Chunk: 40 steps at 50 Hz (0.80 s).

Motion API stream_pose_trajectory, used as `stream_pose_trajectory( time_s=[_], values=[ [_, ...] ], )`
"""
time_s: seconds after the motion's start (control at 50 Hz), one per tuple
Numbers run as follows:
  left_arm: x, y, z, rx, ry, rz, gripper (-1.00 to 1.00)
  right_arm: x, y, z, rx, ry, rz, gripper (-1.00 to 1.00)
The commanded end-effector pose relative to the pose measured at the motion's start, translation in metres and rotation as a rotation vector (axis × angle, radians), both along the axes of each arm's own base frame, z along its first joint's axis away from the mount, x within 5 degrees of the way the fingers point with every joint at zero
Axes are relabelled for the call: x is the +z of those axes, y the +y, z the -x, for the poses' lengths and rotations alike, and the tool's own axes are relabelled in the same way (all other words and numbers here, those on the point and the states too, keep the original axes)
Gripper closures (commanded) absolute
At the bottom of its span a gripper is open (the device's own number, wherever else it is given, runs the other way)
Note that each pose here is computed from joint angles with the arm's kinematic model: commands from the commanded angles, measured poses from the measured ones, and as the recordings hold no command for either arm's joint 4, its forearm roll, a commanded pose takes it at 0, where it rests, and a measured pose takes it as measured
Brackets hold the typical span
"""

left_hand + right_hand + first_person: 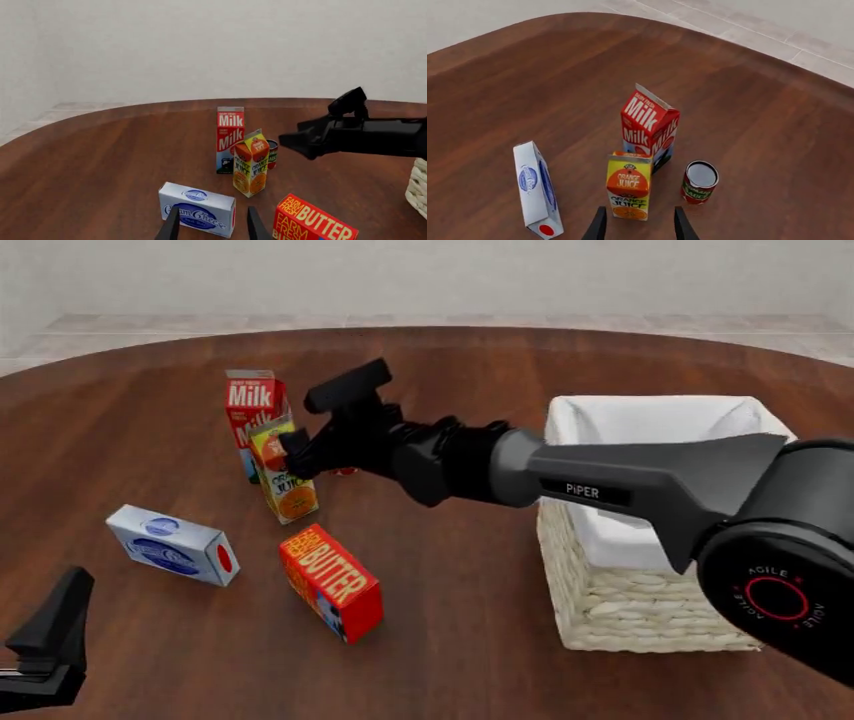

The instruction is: Pick up the orange juice, and put it in the basket.

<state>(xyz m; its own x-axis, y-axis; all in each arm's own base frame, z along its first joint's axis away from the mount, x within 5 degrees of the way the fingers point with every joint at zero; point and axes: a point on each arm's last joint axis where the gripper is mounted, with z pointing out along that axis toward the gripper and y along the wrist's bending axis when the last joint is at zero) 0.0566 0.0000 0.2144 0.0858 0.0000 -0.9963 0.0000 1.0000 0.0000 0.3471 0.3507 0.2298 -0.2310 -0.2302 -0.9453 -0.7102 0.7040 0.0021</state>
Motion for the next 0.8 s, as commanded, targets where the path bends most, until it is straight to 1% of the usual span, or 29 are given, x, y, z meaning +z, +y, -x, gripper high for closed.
stream_pose_trajectory(
  time_s=[0.02,0.32,0.44,0.76,0.8],
  values=[
    [0.000,0.000,0.000,0.000,0.000,0.000,-1.00,-0.013,0.006,-0.005,-0.006,0.022,-0.005,-1.00],
    [0.000,0.000,0.000,0.000,0.000,0.000,-1.00,-0.028,0.014,-0.005,-0.006,0.046,-0.027,-1.00],
    [0.000,0.000,0.000,0.000,0.000,0.000,-1.00,-0.032,0.020,-0.002,-0.001,0.058,-0.048,-1.00],
    [0.000,0.000,0.000,0.000,0.000,0.000,-1.00,-0.039,0.023,-0.008,-0.007,0.065,-0.044,-1.00],
    [0.000,0.000,0.000,0.000,0.000,0.000,-1.00,-0.043,0.025,-0.007,-0.005,0.069,-0.045,-1.00]
  ],
)
